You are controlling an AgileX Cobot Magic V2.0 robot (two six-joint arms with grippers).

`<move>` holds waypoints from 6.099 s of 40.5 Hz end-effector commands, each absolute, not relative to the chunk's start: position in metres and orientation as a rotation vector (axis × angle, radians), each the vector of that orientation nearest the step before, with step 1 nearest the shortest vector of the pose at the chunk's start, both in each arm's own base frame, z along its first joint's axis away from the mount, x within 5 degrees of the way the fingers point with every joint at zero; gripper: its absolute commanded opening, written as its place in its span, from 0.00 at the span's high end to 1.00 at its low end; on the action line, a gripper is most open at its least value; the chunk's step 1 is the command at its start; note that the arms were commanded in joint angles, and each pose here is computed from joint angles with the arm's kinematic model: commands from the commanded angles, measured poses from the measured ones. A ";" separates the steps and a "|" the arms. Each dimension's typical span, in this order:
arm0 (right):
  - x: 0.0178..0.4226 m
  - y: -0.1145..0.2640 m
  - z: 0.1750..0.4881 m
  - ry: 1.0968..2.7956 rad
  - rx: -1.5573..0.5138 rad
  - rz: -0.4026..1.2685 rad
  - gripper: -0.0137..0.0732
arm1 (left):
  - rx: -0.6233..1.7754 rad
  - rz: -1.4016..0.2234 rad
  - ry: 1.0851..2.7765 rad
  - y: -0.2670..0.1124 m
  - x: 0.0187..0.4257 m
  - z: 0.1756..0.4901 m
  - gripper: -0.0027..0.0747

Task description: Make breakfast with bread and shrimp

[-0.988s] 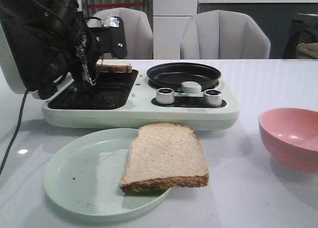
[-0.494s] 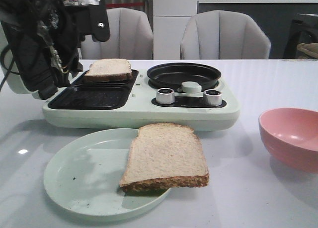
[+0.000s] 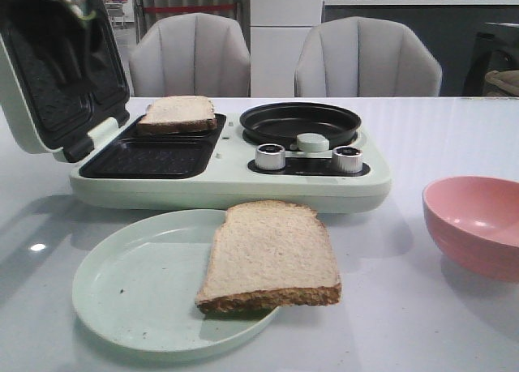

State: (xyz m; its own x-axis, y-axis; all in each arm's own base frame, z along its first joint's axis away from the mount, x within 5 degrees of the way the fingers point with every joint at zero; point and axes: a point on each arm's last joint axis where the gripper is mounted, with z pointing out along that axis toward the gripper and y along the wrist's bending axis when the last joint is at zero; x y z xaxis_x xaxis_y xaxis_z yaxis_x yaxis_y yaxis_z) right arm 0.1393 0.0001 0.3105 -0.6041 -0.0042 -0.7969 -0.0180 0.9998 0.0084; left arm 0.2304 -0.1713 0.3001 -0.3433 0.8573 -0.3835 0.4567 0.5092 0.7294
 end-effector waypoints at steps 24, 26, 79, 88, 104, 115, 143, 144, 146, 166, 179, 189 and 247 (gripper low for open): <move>0.145 -0.001 0.329 2.079 -0.003 0.020 0.26 | 0.742 -0.400 2.102 -0.088 0.089 0.357 0.47; 0.145 0.001 0.328 2.079 0.011 0.046 0.26 | 0.735 -0.424 2.088 -0.084 0.085 0.354 0.47; 0.291 0.157 0.191 2.707 -0.048 0.728 0.26 | 0.719 -0.488 2.003 -0.082 0.080 0.346 0.47; 0.298 0.160 0.185 2.728 -0.050 0.730 0.27 | 0.719 -0.488 2.003 -0.082 0.080 0.346 0.47; 0.295 0.161 0.186 2.758 -0.070 0.750 0.64 | 0.719 -0.488 1.999 -0.082 0.080 0.346 0.47; 0.285 0.158 0.214 2.696 -0.131 0.770 0.71 | 0.723 -0.475 1.994 -0.081 0.081 0.346 0.47; 0.283 0.165 0.305 2.280 -0.146 0.836 0.80 | 0.728 -0.453 1.985 -0.080 0.082 0.346 0.47; 0.288 0.169 0.303 2.281 -0.150 0.836 0.80 | 0.728 -0.453 1.985 -0.080 0.082 0.346 0.47; 0.298 0.180 0.303 2.274 -0.166 0.843 0.80 | 0.728 -0.453 1.985 -0.080 0.082 0.346 0.47; 0.399 0.253 0.292 2.200 -0.087 1.023 0.80 | 0.728 -0.452 1.985 -0.080 0.082 0.346 0.47; 0.413 0.266 0.269 2.267 -0.127 1.045 0.50 | 0.730 -0.446 1.982 -0.080 0.082 0.346 0.47; 0.418 0.259 0.269 2.247 -0.097 1.028 0.22 | 0.730 -0.446 1.982 -0.080 0.082 0.346 0.47; 0.193 0.092 0.367 2.293 -0.448 0.135 0.22 | 0.734 -0.426 1.974 -0.080 0.083 0.347 0.47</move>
